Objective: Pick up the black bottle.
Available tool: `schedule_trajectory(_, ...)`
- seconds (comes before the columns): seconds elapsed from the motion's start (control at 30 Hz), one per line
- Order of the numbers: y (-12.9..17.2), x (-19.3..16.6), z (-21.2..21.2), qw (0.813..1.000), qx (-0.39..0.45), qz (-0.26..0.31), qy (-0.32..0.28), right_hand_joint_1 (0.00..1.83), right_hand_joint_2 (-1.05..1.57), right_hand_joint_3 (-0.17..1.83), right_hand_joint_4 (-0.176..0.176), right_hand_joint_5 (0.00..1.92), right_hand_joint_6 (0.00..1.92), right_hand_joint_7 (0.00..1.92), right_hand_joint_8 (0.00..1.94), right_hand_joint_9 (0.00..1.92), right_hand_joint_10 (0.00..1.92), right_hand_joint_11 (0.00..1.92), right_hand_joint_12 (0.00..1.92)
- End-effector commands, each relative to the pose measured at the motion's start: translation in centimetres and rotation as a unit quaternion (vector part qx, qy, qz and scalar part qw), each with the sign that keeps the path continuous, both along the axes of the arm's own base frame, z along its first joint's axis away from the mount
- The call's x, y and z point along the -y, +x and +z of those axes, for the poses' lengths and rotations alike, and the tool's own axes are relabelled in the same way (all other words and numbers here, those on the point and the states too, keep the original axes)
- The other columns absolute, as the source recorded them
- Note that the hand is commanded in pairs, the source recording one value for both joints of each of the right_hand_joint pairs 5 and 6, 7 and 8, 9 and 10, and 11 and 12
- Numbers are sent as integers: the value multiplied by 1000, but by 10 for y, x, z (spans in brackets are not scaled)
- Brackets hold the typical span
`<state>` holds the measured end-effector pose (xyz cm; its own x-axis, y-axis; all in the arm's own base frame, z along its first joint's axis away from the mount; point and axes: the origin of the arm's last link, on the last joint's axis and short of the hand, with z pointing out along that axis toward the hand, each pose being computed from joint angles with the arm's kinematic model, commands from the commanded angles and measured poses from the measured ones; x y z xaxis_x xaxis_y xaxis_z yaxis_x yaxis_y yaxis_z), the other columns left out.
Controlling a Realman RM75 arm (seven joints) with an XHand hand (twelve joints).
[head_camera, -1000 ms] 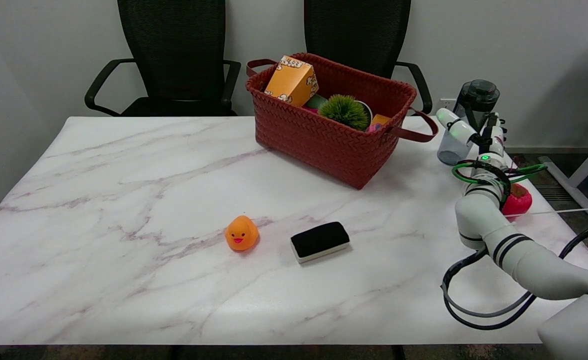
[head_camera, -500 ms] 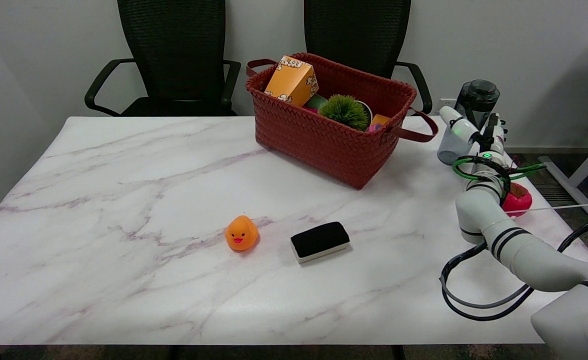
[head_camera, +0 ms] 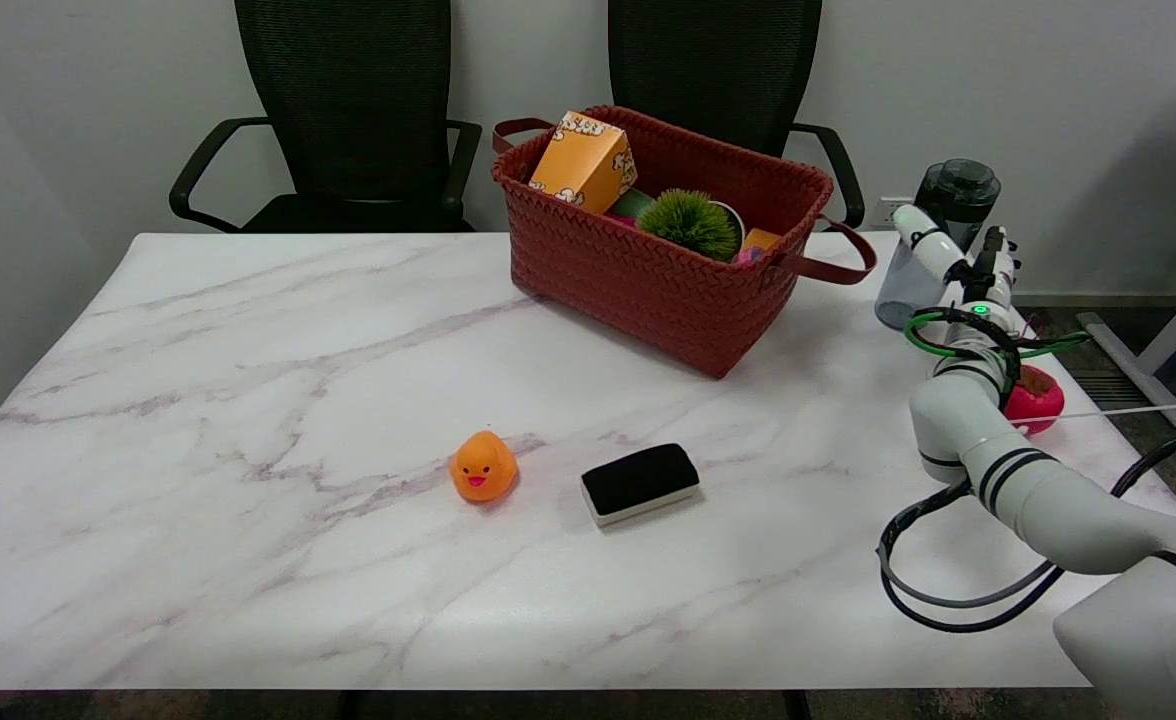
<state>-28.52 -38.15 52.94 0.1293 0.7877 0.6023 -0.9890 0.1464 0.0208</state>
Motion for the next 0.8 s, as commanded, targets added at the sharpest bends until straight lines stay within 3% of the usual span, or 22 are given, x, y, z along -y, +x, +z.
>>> schedule_trajectory(0.03,2,19,-8,999,27,32,19,809,756,-175,0,0,0,0,0,0,0,140,140)
schedule_trajectory(0.63,-5,27,-14,998,33,11,43,821,756,-175,0,0,0,0,0,0,0,154,154)
schedule_trajectory(0.8,-5,25,-12,999,33,12,40,968,769,-175,0,0,0,0,0,0,0,163,163)
